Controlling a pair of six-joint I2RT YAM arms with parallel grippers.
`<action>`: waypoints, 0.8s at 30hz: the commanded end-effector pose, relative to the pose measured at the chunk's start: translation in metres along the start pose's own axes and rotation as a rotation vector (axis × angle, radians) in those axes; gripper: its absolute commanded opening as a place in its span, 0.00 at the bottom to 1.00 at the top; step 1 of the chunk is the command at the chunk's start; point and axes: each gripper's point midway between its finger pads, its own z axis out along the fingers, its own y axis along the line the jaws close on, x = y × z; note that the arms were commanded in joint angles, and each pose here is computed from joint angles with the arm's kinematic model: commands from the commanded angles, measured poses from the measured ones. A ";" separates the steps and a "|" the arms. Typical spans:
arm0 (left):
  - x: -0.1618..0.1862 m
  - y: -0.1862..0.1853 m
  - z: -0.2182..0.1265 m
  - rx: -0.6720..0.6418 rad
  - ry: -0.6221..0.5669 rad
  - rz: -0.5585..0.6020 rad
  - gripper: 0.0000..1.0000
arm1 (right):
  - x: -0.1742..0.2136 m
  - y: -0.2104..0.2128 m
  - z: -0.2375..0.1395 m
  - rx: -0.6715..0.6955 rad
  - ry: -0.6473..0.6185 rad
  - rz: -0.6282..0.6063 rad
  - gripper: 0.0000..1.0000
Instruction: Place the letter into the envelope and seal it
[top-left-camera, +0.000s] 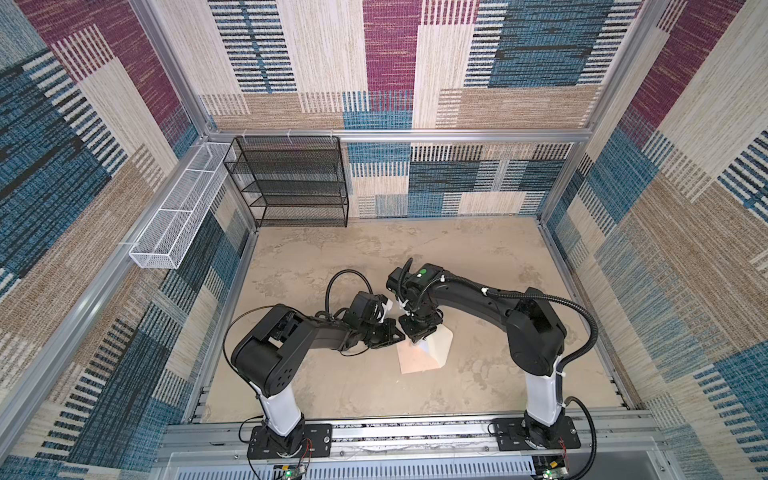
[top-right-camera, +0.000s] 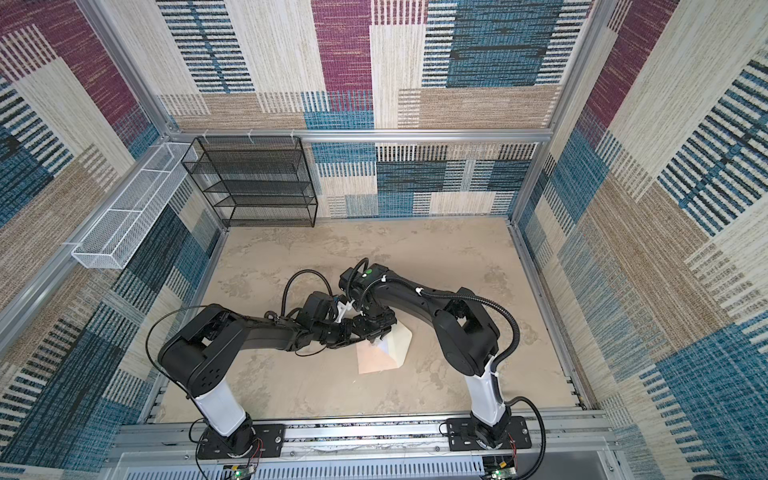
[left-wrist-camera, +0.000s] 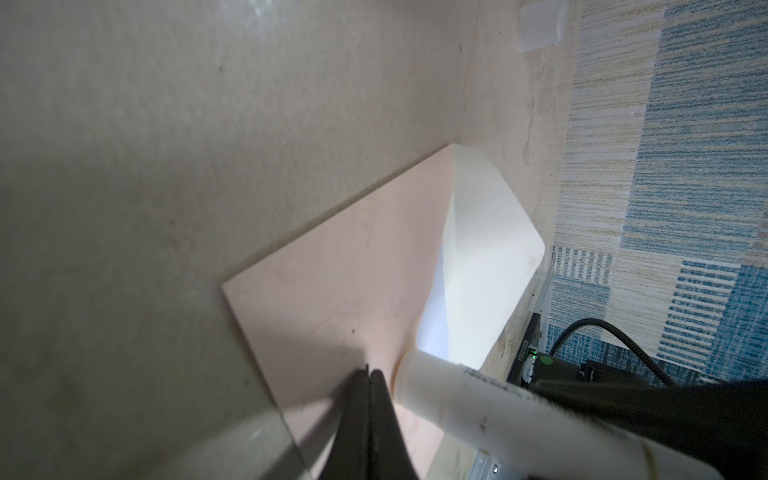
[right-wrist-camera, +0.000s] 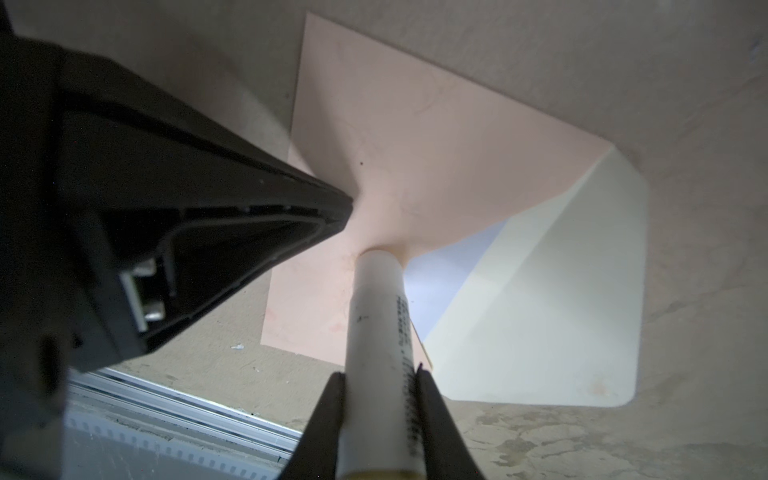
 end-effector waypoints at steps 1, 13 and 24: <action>0.013 0.029 0.001 -0.120 0.028 -0.059 0.00 | -0.005 -0.019 0.003 0.103 -0.019 0.024 0.00; 0.013 0.031 0.003 -0.122 0.036 -0.068 0.00 | -0.003 0.003 -0.003 -0.020 -0.021 -0.007 0.00; 0.013 0.033 0.004 -0.136 0.046 -0.069 0.00 | 0.004 0.018 -0.006 -0.085 -0.023 -0.045 0.00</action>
